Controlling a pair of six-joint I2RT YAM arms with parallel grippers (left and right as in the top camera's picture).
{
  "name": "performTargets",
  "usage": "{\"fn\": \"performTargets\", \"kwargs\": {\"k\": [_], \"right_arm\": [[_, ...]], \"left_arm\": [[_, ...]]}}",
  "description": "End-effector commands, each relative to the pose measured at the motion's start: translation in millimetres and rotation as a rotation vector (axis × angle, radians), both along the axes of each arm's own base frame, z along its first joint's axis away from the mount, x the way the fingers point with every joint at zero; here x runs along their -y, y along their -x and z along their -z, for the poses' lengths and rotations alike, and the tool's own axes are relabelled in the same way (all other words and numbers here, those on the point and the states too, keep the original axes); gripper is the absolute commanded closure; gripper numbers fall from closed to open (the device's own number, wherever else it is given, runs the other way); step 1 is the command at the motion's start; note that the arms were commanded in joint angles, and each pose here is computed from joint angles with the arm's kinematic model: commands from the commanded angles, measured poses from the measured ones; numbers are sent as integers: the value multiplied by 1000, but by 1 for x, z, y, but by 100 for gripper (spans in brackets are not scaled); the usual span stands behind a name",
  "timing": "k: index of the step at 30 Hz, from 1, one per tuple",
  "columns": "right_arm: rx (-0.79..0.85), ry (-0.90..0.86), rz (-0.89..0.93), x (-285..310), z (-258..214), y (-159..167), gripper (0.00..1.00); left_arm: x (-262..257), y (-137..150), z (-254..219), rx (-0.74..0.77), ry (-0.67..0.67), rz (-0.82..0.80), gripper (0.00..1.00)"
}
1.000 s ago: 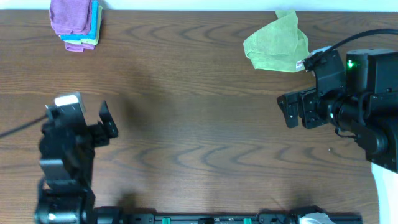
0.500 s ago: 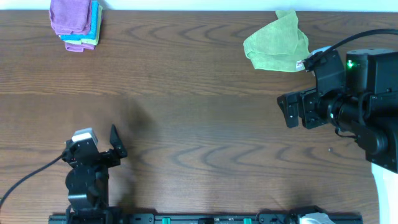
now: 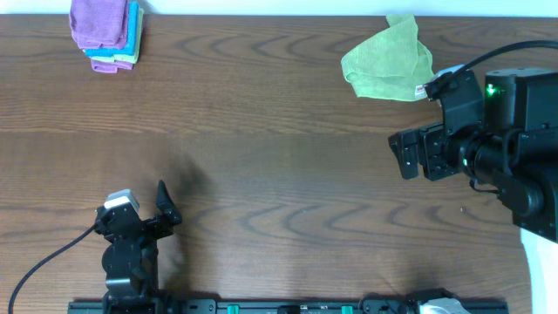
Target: Fold the cloth
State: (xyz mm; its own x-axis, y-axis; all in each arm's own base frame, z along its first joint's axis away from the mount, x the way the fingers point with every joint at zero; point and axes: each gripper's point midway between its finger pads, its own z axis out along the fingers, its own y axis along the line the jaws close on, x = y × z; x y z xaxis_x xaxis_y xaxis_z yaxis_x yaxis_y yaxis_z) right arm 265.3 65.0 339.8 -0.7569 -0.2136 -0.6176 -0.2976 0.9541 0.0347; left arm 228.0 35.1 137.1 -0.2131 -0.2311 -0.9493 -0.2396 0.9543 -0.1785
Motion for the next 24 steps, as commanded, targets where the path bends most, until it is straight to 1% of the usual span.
{"fn": "performTargets", "kwargs": {"k": [1,4,24], "right_arm": [[7,2,-6,-1,-2,0,1],[7,2,-6,-1,-2,0,1],[7,2,-6,-1,-2,0,1]], "left_arm": [[-5,1,12,-33,-50,-14,5],[-5,1,12,-49,-122,8,5],[-5,1,11,-47,-121,8,5]]}}
